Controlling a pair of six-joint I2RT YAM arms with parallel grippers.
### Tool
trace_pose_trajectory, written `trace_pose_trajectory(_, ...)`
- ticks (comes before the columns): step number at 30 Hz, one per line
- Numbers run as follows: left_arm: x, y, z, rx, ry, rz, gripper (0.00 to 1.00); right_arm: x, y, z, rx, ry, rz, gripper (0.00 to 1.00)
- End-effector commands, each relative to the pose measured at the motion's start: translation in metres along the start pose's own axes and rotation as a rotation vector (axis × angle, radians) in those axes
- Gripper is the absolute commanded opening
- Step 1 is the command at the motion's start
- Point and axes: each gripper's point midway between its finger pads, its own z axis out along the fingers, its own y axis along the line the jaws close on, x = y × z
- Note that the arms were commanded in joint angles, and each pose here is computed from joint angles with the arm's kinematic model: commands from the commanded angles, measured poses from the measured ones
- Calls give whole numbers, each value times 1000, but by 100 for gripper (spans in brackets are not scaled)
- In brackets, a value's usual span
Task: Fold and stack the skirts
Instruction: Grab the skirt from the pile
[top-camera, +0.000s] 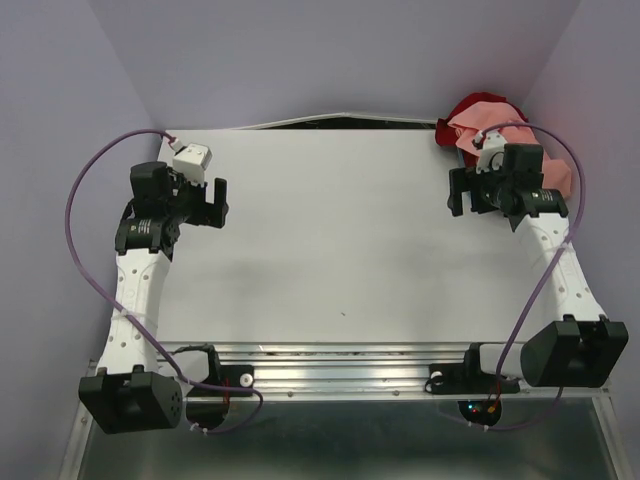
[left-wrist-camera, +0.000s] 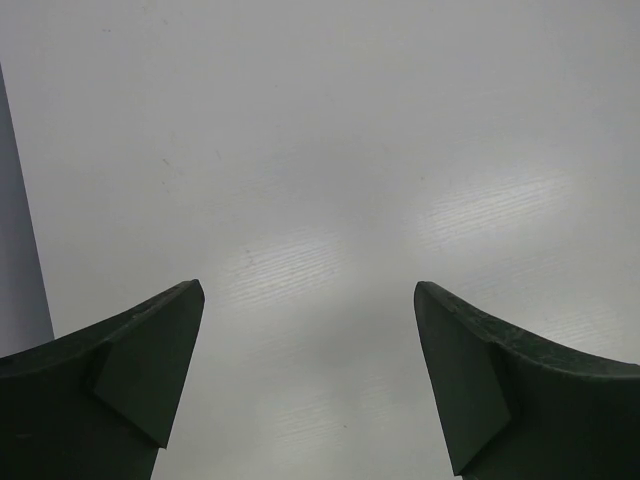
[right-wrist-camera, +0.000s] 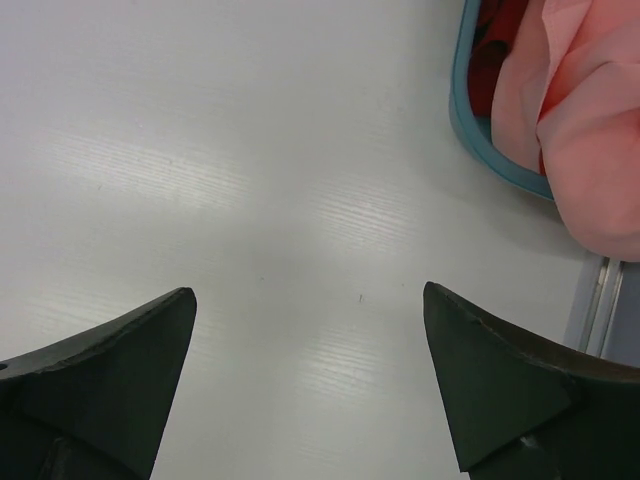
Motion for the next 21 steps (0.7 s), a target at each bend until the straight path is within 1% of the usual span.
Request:
trace_pose_trajectory(1, -11, 4, 2, -11, -31, 50, 99, -26, -20, -5, 100, -48, -33, 100)
trace_pose_trajectory(4, -10, 4, 7, -2, -10, 46, 99, -38, -37, -2, 172, -51, -68, 100)
trace_pose_trajectory(7, -7, 2, 11, 14, 5, 39, 99, -42, -79, 7, 344, 7, -73, 100)
trace_pose_trajectory(8, -7, 1, 12, 16, 5, 38, 99, -38, -91, 18, 363, 38, -61, 100)
trace_pose_trajectory(10, -5, 3, 14, 11, 9, 32, 99, -52, -120, 16, 423, 15, -9, 100)
trace_pose_trajectory(11, -4, 3, 15, 13, 8, 31, 99, -48, -131, 29, 432, 44, 10, 100)
trace_pose_trajectory(12, -3, 2, 16, 15, 13, 29, 99, -60, -148, 25, 469, 22, 20, 100)
trace_pose_trajectory(14, -2, 3, 19, 14, 15, 26, 99, -65, -161, 35, 490, 31, 24, 100)
trace_pose_trajectory(15, 0, 4, 20, 13, 22, 22, 99, -58, -167, 54, 484, 68, 24, 100)
trace_pose_trajectory(16, 1, 4, 22, 13, 24, 23, 99, -68, -172, 57, 495, 52, 23, 100)
trace_pose_trajectory(21, 9, 5, 31, 10, 51, 0, 99, -59, -188, 104, 475, 122, 65, 100)
